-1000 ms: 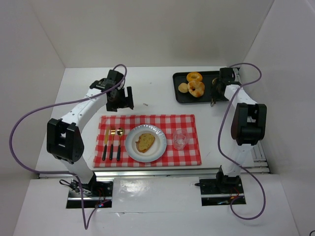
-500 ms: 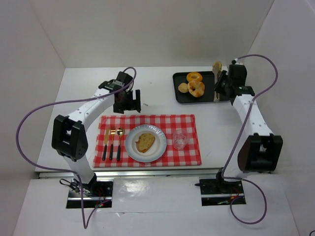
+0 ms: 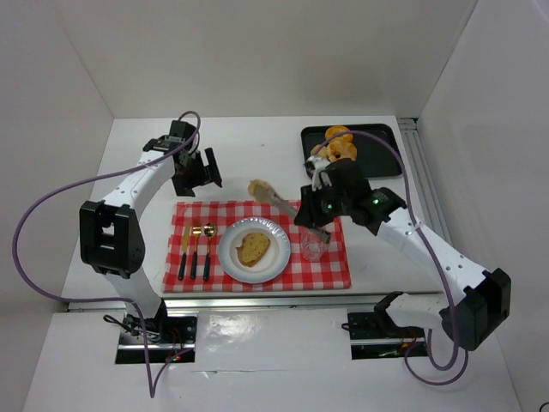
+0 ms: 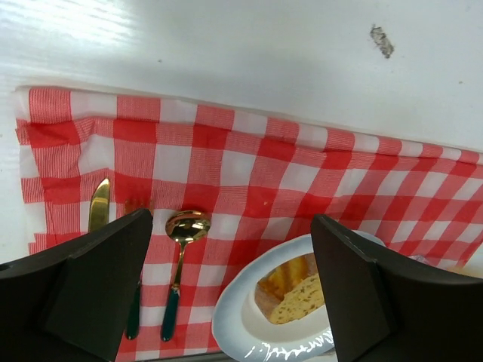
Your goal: Place the bread
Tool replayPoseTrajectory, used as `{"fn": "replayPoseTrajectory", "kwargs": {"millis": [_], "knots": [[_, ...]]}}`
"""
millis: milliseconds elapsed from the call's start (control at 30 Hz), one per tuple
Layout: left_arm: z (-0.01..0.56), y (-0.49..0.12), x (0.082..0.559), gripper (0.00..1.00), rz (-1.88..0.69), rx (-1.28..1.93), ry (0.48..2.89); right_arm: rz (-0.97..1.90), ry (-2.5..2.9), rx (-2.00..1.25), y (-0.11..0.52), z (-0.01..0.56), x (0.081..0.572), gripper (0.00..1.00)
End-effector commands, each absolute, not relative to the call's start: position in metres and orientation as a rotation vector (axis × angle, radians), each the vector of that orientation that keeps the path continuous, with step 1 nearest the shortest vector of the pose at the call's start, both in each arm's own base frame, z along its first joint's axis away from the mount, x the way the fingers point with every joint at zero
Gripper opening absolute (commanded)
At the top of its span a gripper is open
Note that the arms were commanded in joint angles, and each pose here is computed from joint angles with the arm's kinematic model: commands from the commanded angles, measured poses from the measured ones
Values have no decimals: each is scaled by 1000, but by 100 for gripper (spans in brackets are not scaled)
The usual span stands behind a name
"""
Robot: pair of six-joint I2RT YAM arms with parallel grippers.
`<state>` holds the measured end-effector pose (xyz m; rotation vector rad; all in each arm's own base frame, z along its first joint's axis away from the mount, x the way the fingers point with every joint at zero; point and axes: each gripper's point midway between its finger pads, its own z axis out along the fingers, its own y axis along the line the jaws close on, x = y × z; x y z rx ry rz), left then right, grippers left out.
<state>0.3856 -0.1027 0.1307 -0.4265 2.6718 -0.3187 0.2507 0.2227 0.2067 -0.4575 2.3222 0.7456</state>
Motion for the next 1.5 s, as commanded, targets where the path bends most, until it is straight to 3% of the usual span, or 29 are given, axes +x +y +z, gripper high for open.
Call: {"fn": "replayPoseTrajectory", "kwargs": {"millis": [0,167,367,433,633,1100,1467], "knots": [[154,-105,380,100,-376,-459,2609,872,2348,-686,246,208,189,10],[161,-96,381,100,-371,-473,2583,937,2370,-866,271,195,149,10],[168,-92,381,100,-371,-468,2562,842,2435,-944,283,169,138,13],[172,-92,380,100,-374,-466,2553,817,2444,-932,284,163,140,16],[172,-91,378,100,-371,-454,2553,799,2439,-907,284,163,144,39],[176,-92,377,100,-386,-448,2546,784,2400,-887,286,180,154,61],[174,-94,377,100,-397,-445,2548,712,2321,-775,275,216,180,62]]}}
